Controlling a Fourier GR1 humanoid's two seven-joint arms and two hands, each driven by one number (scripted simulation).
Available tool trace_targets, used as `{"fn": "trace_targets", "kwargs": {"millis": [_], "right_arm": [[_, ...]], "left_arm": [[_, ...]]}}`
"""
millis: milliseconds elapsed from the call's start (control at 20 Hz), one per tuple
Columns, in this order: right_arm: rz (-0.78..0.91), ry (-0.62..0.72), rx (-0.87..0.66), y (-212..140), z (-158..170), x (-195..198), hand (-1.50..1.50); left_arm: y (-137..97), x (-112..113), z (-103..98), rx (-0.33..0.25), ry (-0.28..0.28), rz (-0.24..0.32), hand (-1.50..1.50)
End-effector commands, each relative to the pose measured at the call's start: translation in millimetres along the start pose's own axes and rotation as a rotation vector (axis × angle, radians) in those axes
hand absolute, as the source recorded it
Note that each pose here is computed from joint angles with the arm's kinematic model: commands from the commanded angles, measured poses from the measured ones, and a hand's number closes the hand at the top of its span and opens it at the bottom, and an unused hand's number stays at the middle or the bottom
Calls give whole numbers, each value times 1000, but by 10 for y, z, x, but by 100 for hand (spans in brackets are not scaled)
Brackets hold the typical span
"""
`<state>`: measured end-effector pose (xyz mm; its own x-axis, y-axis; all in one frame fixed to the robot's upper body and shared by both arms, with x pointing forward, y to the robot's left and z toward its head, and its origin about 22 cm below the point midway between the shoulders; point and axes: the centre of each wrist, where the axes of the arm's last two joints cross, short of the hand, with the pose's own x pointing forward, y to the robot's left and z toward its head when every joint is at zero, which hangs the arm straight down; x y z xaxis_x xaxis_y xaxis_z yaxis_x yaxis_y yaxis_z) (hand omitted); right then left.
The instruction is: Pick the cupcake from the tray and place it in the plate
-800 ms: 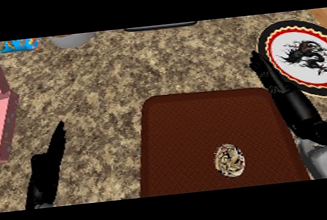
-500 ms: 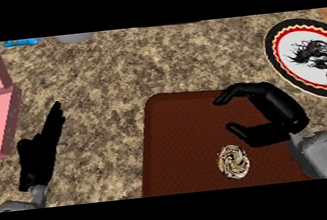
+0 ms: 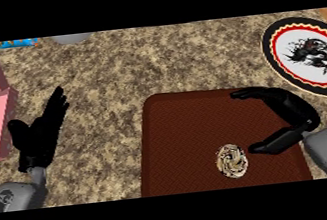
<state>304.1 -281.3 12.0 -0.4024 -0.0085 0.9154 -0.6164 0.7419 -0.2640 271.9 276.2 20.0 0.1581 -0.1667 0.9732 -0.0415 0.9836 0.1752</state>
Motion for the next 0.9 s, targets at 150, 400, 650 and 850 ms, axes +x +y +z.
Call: {"fn": "trace_targets", "kwargs": {"millis": [150,400,650,850], "right_arm": [[162,35,228,-257,289,-129,-150],[265,77,297,-335,197,80,-150],[336,118,376,-360,-115,335,-150],[392,209,490,-155,-75,366,-150]], "left_arm": [[58,66,-63,-11,13,8,0],[74,-62,23,4,12,-3,0],[94,76,-110,-6,17,9,0],[7,-2,-132,15,4,-10,0]]}}
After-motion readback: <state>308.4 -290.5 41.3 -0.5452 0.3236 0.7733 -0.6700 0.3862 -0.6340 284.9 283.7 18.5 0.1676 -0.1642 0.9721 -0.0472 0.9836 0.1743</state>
